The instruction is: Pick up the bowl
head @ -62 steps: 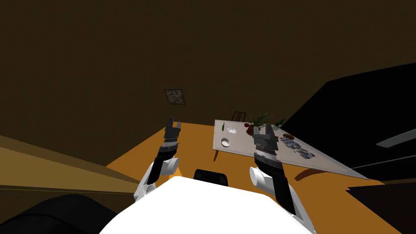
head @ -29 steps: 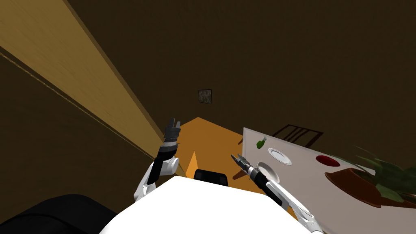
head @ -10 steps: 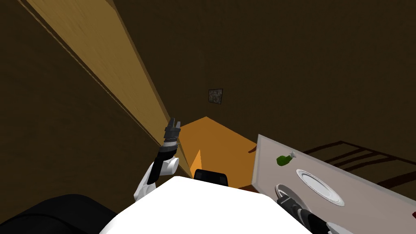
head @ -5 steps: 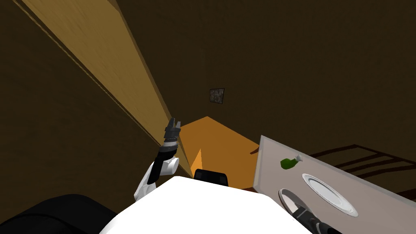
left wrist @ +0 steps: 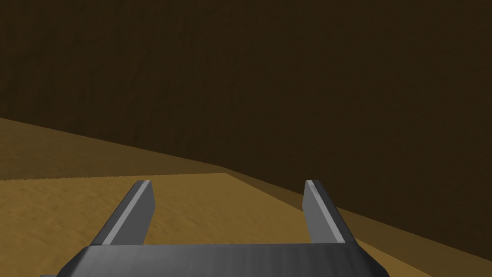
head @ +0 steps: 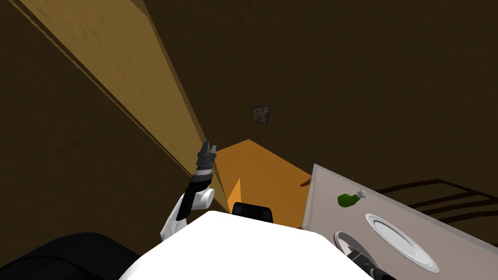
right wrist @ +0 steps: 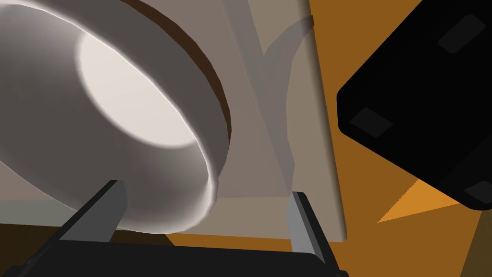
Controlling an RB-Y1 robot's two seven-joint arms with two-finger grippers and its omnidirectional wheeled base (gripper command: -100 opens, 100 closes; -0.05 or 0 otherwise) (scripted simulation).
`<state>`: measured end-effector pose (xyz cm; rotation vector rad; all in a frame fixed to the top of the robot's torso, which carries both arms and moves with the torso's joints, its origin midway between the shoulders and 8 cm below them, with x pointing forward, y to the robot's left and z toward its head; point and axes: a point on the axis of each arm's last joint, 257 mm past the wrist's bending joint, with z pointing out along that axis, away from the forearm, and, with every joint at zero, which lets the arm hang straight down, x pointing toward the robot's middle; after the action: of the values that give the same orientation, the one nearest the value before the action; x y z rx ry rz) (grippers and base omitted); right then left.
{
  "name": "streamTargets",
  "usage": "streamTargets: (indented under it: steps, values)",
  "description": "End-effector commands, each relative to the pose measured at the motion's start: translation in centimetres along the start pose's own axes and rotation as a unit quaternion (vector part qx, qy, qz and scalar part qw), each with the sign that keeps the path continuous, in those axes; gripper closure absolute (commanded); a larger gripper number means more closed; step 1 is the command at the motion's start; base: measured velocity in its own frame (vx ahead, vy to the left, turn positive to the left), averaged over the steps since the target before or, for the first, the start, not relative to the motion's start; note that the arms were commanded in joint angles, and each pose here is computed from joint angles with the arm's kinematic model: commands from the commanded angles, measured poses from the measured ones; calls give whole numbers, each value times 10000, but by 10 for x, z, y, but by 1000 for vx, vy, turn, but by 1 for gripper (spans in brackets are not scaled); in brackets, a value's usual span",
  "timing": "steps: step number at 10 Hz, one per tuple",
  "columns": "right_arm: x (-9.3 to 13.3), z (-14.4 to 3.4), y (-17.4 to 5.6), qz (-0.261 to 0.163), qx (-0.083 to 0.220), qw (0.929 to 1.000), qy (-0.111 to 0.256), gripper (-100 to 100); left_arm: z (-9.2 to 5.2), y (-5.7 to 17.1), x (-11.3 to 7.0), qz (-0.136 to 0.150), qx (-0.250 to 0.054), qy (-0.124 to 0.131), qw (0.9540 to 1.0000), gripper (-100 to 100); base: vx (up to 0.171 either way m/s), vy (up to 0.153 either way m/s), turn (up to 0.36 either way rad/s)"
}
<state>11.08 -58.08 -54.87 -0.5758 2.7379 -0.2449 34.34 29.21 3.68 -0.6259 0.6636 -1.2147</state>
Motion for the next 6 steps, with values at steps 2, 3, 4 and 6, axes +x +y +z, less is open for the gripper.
streamTargets:
  steps: [2,3,4,6]
  values:
    - [0,0,0,0,7,10000,4,100,0,0,0,0,0,0,10000,0,9,-19,7]
    - [0,0,0,0,7,10000,4,100,0,0,0,-1,0,0,10000,0,0,0,0]
    - [1,0,1,9,1,10000,4,100,0,0,0,-1,0,0,10000,0,0,0,0]
    - [0,0,1,18,6,10000,3,100,0,0,0,-1,0,0,10000,0,0,0,0]
